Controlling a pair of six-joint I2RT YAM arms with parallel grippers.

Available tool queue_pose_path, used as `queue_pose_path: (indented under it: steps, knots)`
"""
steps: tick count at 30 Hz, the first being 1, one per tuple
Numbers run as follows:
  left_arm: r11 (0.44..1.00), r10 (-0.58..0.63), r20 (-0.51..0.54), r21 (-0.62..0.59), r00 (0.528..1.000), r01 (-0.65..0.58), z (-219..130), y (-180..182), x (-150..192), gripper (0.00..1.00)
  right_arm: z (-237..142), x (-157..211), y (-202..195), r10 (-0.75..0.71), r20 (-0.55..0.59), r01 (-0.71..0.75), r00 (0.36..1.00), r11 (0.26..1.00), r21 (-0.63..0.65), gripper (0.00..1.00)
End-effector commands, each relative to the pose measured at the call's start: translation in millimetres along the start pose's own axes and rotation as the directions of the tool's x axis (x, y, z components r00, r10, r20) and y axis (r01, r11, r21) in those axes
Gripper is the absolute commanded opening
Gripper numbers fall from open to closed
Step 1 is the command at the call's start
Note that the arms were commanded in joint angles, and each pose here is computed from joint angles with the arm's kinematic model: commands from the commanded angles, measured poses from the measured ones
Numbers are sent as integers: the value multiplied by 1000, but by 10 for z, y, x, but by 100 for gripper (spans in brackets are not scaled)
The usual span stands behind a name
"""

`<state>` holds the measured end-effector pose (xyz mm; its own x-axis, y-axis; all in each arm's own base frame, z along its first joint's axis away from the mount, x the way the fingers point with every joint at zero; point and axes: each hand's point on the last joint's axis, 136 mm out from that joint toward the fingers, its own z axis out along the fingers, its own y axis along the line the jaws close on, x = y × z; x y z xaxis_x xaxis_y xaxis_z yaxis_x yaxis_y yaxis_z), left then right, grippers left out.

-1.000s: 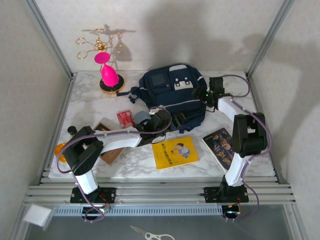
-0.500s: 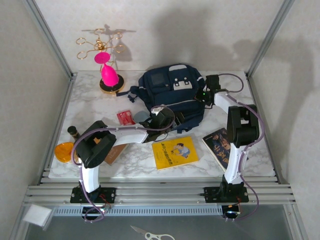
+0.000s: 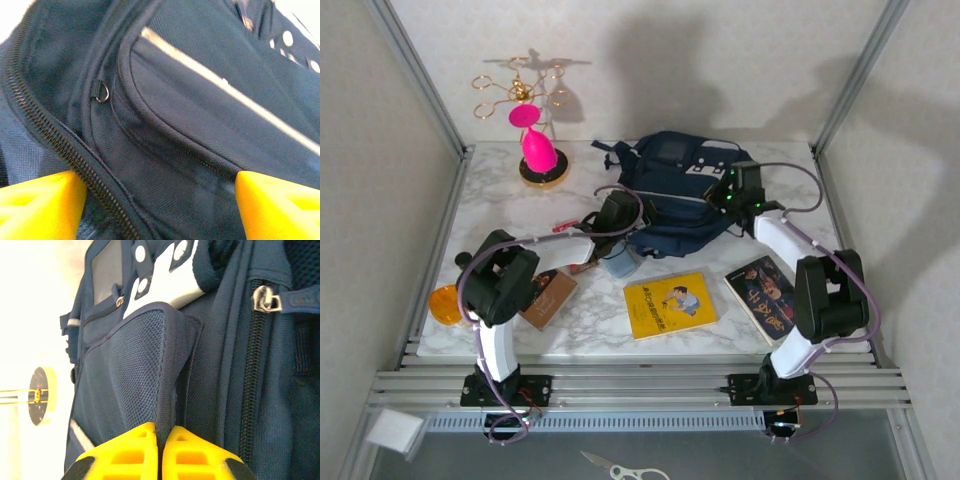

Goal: Pack books, pencil case, and school supplies into a backpack

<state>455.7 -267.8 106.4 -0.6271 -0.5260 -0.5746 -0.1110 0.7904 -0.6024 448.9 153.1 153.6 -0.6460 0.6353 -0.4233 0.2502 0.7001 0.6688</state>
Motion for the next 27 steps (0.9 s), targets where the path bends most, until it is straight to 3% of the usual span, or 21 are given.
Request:
queue_pose_path:
  steps: [1,4,7,10,14,17,20,27]
  knots:
    - [999,33,83,40,996,-36,-13,-47,-556,82,-75,151,626,85,42,-77,995,983,-169,6]
    - [999,-19,76,45,997,16,-141,104,-759,87,64,245,688,88,28,-83,996,985,-151,12]
    - [1000,2,90,-4,996,-1,-339,172,-822,91,54,328,689,50,0,-49,999,987,-152,34]
    - [1000,-12,53,7,999,12,-447,163,-744,92,-128,357,627,-37,8,37,999,992,-124,51]
    - [999,-7,-1,45,1000,7,-633,7,-472,91,-400,330,261,-163,3,163,987,987,-16,64]
    - [996,36,-47,77,998,-32,-778,-242,-151,90,-491,209,-272,-142,-14,143,990,986,82,68]
    - [992,66,-95,115,993,-55,-877,-497,204,89,-439,177,-634,-105,-70,112,992,989,94,68]
    - [982,72,-216,186,974,-32,-904,-919,1039,84,-41,60,-983,-27,-140,36,990,997,67,61]
